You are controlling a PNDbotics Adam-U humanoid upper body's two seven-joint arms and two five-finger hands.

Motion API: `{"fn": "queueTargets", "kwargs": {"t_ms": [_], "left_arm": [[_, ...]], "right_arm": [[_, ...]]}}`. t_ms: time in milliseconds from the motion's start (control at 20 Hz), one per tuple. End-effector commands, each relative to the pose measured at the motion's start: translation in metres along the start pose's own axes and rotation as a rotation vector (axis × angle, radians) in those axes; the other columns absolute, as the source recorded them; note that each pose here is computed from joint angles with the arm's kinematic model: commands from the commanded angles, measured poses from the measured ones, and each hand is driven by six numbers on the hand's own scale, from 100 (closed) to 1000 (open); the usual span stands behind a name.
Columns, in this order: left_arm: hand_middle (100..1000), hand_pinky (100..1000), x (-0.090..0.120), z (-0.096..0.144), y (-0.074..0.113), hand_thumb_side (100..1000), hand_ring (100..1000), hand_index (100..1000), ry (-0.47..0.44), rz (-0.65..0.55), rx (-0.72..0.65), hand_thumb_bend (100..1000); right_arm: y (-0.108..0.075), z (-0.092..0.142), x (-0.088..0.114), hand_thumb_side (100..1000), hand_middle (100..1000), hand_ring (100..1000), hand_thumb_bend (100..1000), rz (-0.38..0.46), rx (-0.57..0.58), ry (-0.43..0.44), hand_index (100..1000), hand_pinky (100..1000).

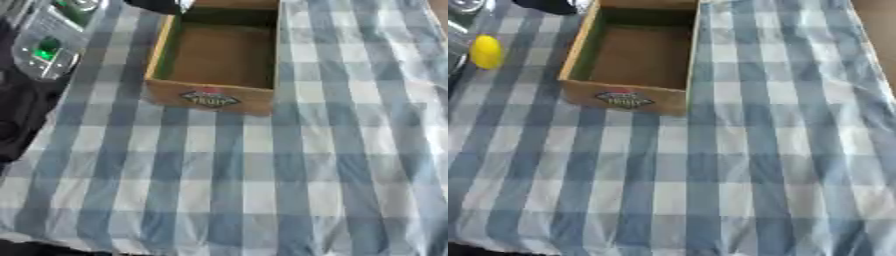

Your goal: Pick up objects on the table and place them in the box.

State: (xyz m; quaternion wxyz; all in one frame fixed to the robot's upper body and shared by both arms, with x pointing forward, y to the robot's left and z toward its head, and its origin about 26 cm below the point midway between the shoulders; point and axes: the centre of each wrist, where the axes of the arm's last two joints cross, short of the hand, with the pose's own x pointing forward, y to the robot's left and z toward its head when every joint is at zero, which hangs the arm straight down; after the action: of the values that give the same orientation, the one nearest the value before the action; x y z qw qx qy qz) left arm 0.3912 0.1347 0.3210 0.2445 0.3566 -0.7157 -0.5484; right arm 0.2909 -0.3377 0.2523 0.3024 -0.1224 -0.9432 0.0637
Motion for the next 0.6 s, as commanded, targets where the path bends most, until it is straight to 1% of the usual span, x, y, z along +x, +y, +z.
{"fn": "queueTargets", "kwargs": {"t_ms": [50, 150, 350, 450, 600], "left_arm": [[560, 721, 0.006, -0.017, -0.013, 100, 638, 640, 0.000, -0.004, -0.011, 100], [556, 717, 0.007, -0.025, -0.028, 100, 636, 636, 0.019, 0.016, -0.027, 100], [557, 713, 0.002, -0.033, -0.052, 100, 639, 638, 0.102, 0.034, -0.043, 100], [559, 713, -0.002, -0.034, -0.062, 100, 641, 642, 0.141, 0.033, -0.050, 100], [569, 718, -0.006, -0.034, -0.073, 100, 648, 659, 0.178, 0.026, -0.055, 105]], "right_arm": [[0.001, -0.006, 0.007, 565, 585, 807, 100, -0.013, 0.008, -0.034, 742, 768], [0.002, -0.007, 0.008, 564, 585, 806, 100, -0.023, 0.008, -0.039, 742, 768], [0.004, -0.008, 0.008, 567, 585, 806, 100, -0.037, 0.009, -0.044, 741, 768], [0.004, -0.008, 0.008, 565, 585, 806, 100, -0.042, 0.007, -0.044, 741, 768], [0.005, -0.008, 0.007, 571, 584, 806, 100, -0.049, 0.005, -0.041, 741, 768]]}}
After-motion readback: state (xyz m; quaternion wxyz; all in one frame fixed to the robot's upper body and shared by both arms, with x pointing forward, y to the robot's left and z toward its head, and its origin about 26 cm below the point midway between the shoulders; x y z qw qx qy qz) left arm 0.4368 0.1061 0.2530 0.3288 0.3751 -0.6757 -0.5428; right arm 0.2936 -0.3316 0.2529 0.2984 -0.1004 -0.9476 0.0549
